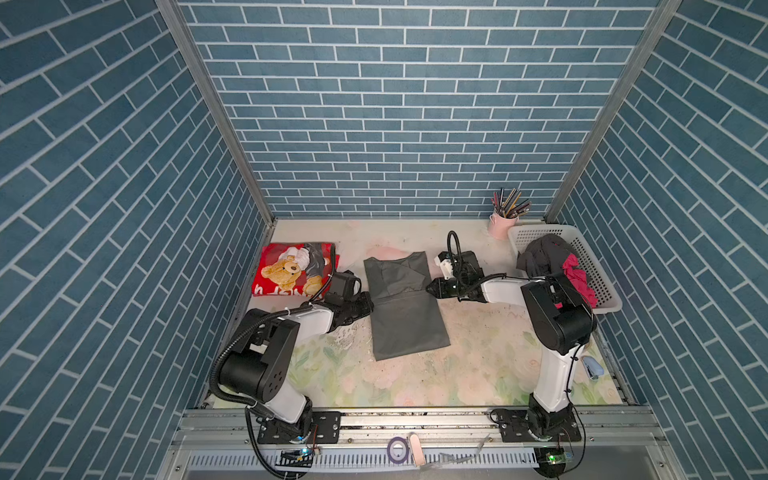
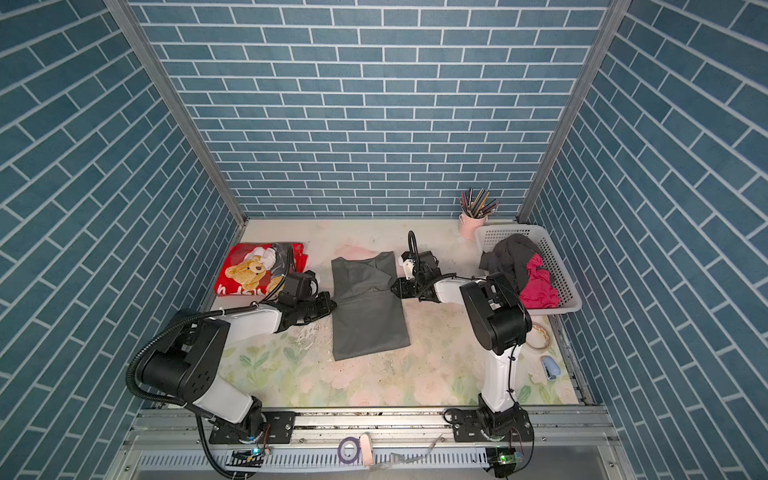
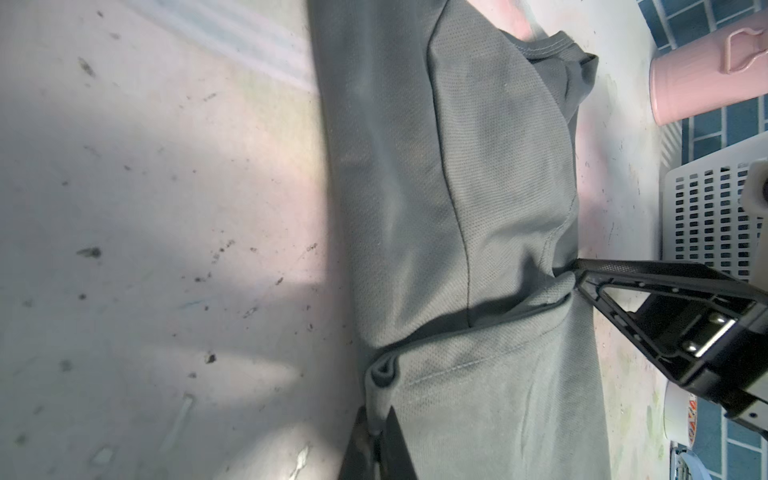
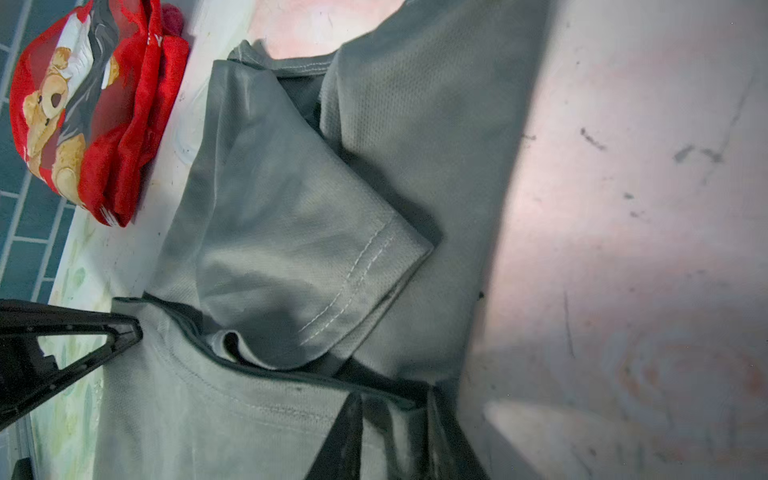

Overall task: Fold and stack the t-shirts
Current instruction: 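Open both grippers and move them back to the shirt's near edge, then grasp the near edge of the folded shirt with both grippers, then lift the near edge with both grippers and fold it over toward the far edge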

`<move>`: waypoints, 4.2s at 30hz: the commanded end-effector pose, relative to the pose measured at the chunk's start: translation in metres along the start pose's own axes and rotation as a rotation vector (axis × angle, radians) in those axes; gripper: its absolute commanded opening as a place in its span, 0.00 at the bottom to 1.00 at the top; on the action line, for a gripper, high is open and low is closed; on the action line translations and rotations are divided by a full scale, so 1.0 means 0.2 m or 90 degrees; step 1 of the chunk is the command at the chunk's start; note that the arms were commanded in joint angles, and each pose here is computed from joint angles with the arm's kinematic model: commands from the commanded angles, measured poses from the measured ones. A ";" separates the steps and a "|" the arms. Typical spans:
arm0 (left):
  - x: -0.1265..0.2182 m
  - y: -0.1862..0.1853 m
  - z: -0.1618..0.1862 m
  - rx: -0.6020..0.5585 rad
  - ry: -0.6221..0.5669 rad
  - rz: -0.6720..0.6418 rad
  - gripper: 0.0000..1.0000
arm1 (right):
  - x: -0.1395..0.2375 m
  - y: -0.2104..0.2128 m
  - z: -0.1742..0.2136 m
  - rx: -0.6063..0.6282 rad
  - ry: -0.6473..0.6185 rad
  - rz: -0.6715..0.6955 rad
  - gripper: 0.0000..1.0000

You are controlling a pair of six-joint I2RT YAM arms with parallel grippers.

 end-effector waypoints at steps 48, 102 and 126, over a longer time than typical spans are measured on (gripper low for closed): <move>0.36 0.10 0.44 0.085 0.089 0.094 0.87 | 0.41 0.46 0.76 -0.354 0.053 0.061 0.35; 0.34 0.13 0.78 -0.086 0.178 -0.124 0.00 | 0.57 0.49 0.53 -0.219 0.012 0.120 0.00; 0.32 -0.42 -0.22 0.035 0.079 0.107 0.00 | 0.50 0.34 -0.43 -0.087 -0.071 0.067 0.00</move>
Point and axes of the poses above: each gripper's point midway between its finger pads, its own x axis back along the fingers, its own y axis along the line the jaws close on, z = x × y, the point moved 3 cm from there along x, back along the fingers, and after that the axes turned 15 degrees about x, right-handed, at the moved point
